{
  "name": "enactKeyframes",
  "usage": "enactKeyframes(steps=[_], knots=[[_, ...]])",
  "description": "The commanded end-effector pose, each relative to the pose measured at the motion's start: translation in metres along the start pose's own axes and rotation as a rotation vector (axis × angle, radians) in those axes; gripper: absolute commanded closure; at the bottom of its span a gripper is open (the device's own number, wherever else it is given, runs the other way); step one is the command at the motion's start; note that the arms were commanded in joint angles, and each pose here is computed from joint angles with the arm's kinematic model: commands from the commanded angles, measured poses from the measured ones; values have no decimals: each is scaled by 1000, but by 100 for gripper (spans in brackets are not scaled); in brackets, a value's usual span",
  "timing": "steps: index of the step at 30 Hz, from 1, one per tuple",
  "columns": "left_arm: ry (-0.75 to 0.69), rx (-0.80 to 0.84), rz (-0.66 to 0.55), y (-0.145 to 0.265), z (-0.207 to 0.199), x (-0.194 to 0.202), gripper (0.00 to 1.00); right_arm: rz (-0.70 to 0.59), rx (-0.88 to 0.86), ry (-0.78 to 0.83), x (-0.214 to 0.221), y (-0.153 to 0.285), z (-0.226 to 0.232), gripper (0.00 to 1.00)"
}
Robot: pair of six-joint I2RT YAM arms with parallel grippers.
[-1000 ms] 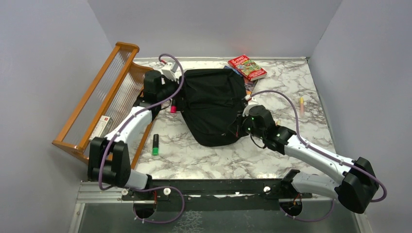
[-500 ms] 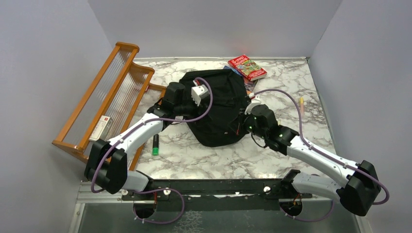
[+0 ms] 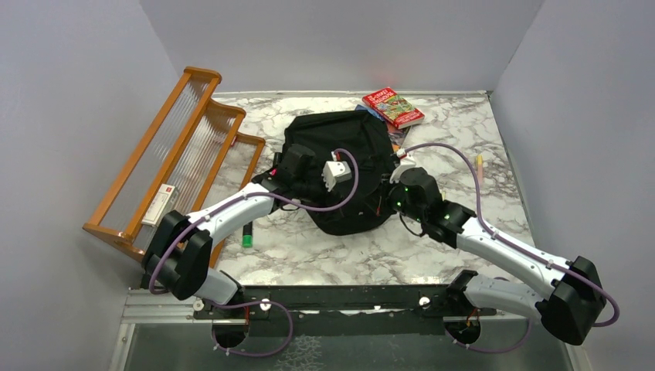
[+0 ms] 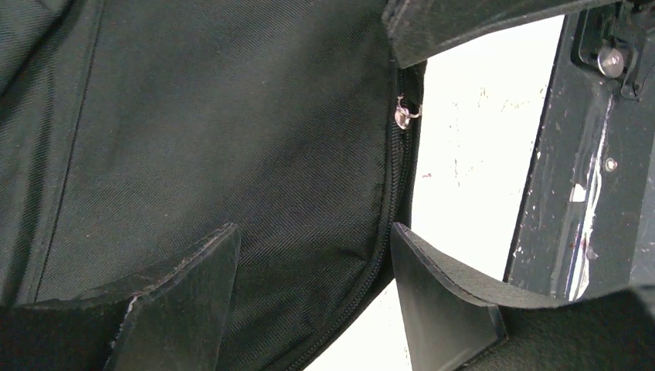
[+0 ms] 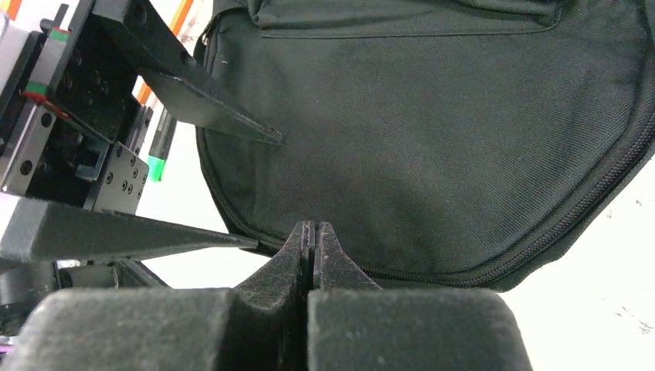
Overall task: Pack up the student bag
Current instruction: Unzip the student bag at the center of the board.
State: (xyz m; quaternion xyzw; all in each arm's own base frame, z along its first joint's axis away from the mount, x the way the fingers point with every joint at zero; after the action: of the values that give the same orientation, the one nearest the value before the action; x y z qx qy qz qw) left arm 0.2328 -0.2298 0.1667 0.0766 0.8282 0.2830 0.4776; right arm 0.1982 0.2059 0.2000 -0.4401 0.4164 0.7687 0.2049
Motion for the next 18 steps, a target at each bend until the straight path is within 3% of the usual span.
enactKeyframes(steps=[1,8,14,18], knots=[[-63,31,23,-6,-8,-6,28,-43,6,-11,-4,1,0,100],[-72,23,38,-12,-8,-5,26,-38,5,-16,-2,1,0,100],[-92,20,36,-15,-10,-10,19,-32,7,-14,-1,0,0,100],[-91,-8,39,-21,-5,-13,28,-33,5,-16,-1,0,0,100]])
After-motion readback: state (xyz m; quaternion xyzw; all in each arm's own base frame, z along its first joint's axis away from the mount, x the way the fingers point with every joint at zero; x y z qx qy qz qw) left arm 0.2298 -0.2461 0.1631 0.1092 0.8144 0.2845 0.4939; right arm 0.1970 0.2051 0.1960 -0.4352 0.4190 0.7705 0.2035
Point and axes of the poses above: each gripper's point midway between its finger pads, its own y axis back along the fingers, its own z axis along the line the jaws close on, x = y × z, the point moved 7 cm from there along y, back along the fingers, and after that the axes turned 14 degrees about y, right-handed, at the moved point
